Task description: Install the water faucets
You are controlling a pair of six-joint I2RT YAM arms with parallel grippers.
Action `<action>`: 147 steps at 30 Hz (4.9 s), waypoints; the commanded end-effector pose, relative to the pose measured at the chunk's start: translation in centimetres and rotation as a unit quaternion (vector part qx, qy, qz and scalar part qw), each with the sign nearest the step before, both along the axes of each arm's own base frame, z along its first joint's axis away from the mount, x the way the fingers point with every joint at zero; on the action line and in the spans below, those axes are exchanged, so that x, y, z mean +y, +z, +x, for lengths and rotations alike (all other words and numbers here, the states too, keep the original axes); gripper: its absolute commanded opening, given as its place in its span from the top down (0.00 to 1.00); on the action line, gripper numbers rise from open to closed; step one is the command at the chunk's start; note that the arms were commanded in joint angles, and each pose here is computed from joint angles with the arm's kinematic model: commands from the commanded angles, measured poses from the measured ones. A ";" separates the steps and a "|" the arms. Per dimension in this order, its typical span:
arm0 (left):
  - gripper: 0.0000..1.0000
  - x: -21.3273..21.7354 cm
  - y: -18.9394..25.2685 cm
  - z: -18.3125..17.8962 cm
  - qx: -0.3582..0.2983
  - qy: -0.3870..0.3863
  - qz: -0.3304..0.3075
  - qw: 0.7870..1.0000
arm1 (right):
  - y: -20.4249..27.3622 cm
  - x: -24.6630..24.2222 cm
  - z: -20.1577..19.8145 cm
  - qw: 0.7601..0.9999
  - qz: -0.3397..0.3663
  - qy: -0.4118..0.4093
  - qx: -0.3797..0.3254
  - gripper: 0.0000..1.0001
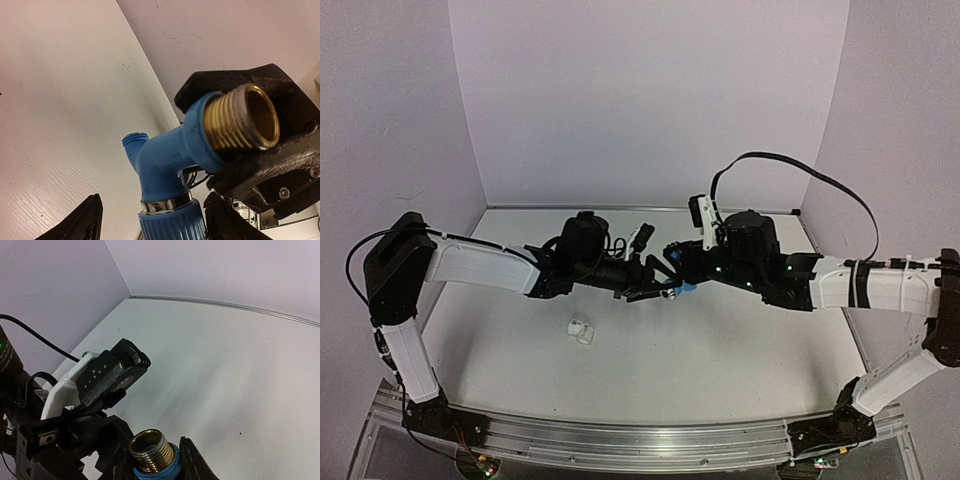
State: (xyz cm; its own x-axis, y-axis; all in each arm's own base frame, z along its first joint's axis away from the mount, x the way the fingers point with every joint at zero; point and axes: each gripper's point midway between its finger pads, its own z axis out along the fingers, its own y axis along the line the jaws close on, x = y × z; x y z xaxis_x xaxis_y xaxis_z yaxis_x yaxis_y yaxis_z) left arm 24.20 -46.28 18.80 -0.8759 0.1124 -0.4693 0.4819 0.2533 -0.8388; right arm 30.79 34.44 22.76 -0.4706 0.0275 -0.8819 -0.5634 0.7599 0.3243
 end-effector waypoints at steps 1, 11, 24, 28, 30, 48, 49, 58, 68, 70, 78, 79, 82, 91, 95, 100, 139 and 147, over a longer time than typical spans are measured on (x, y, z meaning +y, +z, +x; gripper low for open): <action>0.31 0.0 1.6 0.4 -0.022 0.008 0.002 1.000 | 2.7 0.1 1.2 0.999 0.007 -0.040 -0.021 1.00; 0.94 -0.1 1.9 -0.3 -0.020 -0.013 -0.004 1.000 | 3.0 0.5 1.1 0.999 -0.008 -0.037 -0.017 1.00; 1.00 3.4 7.2 1.4 -0.110 0.011 -0.053 0.992 | 4.8 -1.6 -1.4 1.000 -0.001 0.004 -0.004 0.02; 1.00 5.9 11.5 1.2 -0.145 0.008 -0.130 0.981 | 6.8 -3.0 -1.7 0.999 0.053 -0.001 0.009 0.02; 1.00 7.2 13.6 0.9 -0.161 0.007 -0.173 0.972 | 8.3 -2.9 -1.9 0.996 0.089 0.006 0.003 0.02; 1.00 7.6 20.3 -3.9 -0.160 -0.087 -0.332 0.925 | 17.4 2.4 -6.3 0.910 0.332 0.241 -0.069 0.04; 1.00 7.4 20.2 -4.0 -0.155 -0.090 -0.335 0.925 | 17.7 2.3 -6.5 0.902 0.345 0.247 -0.078 0.04; 1.00 7.1 19.4 -3.9 -0.133 -0.096 -0.355 0.920 | 18.1 3.2 -5.9 0.883 0.387 0.259 -0.065 0.49; 1.00 6.3 18.6 -3.8 -0.119 -0.100 -0.355 0.922 | 18.1 3.8 -5.7 0.856 0.434 0.278 -0.040 0.69; 1.00 6.3 18.4 -3.8 -0.118 -0.099 -0.354 0.922 | 18.2 3.8 -5.8 0.853 0.438 0.282 -0.038 0.82; 0.10 8.1 16.0 -1.6 -0.095 -0.040 -0.333 0.937 | 15.3 3.6 -5.8 0.880 0.387 0.273 -0.049 1.00; 0.05 8.7 15.7 -1.2 -0.094 -0.029 -0.328 0.939 | 14.4 3.7 -5.5 0.891 0.367 0.265 -0.043 1.00; 0.00 10.0 14.6 -0.3 -0.092 0.009 -0.305 0.948 | 11.7 4.1 -4.6 0.924 0.301 0.236 -0.013 1.00; 0.00 15.1 6.0 7.4 -0.088 0.268 0.029 0.959 | -1.2 -4.3 2.9 0.988 -0.054 -0.103 0.098 1.00; 0.00 17.2 4.9 7.5 -0.101 0.295 0.091 0.946 | -4.4 -8.3 3.4 0.963 -0.186 -0.166 0.104 1.00; 0.00 18.8 3.3 7.1 -0.098 0.303 0.154 0.935 | -6.5 -10.7 2.6 0.943 -0.281 -0.154 0.085 1.00; 0.37 6.9 10.8 -8.5 -0.175 -0.150 -0.099 0.968 | 5.8 5.2 -11.9 0.899 0.095 0.421 0.072 1.00; 0.59 7.0 11.5 -8.8 -0.185 -0.150 -0.105 0.965 | 5.9 5.2 -11.6 0.903 0.098 0.412 0.072 1.00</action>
State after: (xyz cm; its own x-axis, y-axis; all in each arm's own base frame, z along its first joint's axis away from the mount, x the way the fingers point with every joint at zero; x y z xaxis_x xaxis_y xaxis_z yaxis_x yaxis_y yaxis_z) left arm 15.85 -39.00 26.94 -0.6502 0.2456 -0.7190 0.7379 -0.0213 -0.6746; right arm 18.58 38.86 25.57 -0.5601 -0.3031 -0.7710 -0.8185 0.0585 0.5716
